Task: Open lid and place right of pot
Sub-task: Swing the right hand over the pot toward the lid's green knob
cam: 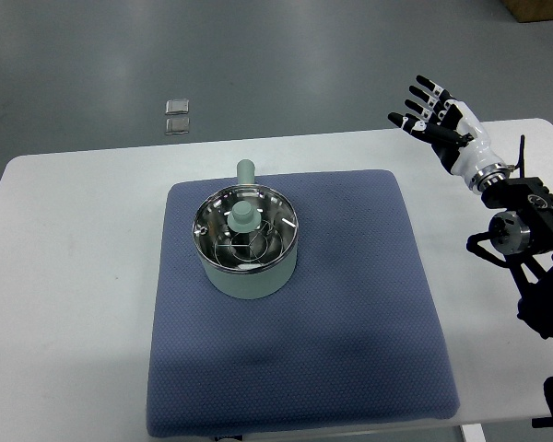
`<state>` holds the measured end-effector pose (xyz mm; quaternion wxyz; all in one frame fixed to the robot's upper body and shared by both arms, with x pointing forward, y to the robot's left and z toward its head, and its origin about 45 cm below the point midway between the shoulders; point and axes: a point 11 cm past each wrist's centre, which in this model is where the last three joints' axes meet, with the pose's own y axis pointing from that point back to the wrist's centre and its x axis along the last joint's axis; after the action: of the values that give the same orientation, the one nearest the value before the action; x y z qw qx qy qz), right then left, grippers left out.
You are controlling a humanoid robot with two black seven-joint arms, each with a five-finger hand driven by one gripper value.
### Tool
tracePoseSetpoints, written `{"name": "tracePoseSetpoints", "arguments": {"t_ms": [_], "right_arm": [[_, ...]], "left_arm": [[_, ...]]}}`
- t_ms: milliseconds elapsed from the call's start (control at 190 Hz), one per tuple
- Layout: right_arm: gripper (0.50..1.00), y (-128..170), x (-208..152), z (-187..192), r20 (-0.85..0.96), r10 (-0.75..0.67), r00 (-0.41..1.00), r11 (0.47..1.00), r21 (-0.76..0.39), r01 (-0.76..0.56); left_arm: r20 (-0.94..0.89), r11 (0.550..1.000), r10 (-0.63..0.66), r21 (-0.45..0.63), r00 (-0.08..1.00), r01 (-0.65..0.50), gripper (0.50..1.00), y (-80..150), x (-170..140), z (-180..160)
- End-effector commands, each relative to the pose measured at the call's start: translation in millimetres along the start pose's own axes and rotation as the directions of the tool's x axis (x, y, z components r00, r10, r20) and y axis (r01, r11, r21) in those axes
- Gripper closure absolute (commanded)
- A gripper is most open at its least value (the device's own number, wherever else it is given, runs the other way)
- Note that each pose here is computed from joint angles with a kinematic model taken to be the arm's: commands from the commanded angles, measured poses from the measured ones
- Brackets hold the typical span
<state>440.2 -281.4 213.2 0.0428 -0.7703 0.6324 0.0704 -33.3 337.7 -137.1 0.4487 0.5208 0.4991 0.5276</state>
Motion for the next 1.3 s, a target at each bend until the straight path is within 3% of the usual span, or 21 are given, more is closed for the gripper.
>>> {"name": "tracePoseSetpoints", "arguments": {"t_ms": [0,458,679,727,732,785,969,1027,1295], "right_arm": [[0.572,-5.7,-6.6,-11.7,-0.105,-0.061,0.993,0.998,0.011,0.063],[0.576,-27.9,-45.0,-69.5,-0.408,-0.289,0.866,0.947,0.010,0.321],[0.585,-30.0,-98.3,-102.2,-0.595,-0.434,0.677,0.853,-0.030,0.521],[0.585,-30.0,-98.3,-102.2,-0.595,-0.434,0.677,0.853,-0.030,0.521],[0.587,-28.0,-112.2,-106.2,-0.621,-0.463,0.633,0.826,-0.044,0.561],[0.587,-26.8,-125.2,-111.4,-0.644,-0.483,0.593,0.802,-0.054,0.595],[0.587,-27.1,-143.2,-121.4,-0.691,-0.507,0.516,0.767,-0.089,0.635],[0.591,-24.9,-161.4,-125.9,-0.735,-0.532,0.420,0.721,-0.133,0.680],[0.599,-19.6,-204.0,-119.9,-0.797,-0.568,0.204,0.627,-0.259,0.735]], "left_arm": [[0.000,1.000,0.000,0.000,1.000,0.000,0.500,0.0,0.0,-0.1],[0.000,1.000,0.000,0.000,1.000,0.000,0.500,0.0,0.0,-0.1],[0.000,1.000,0.000,0.000,1.000,0.000,0.500,0.0,0.0,-0.1],[0.000,1.000,0.000,0.000,1.000,0.000,0.500,0.0,0.0,-0.1],[0.000,1.000,0.000,0.000,1.000,0.000,0.500,0.0,0.0,-0.1],[0.000,1.000,0.000,0.000,1.000,0.000,0.500,0.0,0.0,-0.1],[0.000,1.000,0.000,0.000,1.000,0.000,0.500,0.0,0.0,-0.1],[0.000,1.000,0.000,0.000,1.000,0.000,0.500,0.0,0.0,-0.1],[0.000,1.000,0.000,0.000,1.000,0.000,0.500,0.0,0.0,-0.1]]}}
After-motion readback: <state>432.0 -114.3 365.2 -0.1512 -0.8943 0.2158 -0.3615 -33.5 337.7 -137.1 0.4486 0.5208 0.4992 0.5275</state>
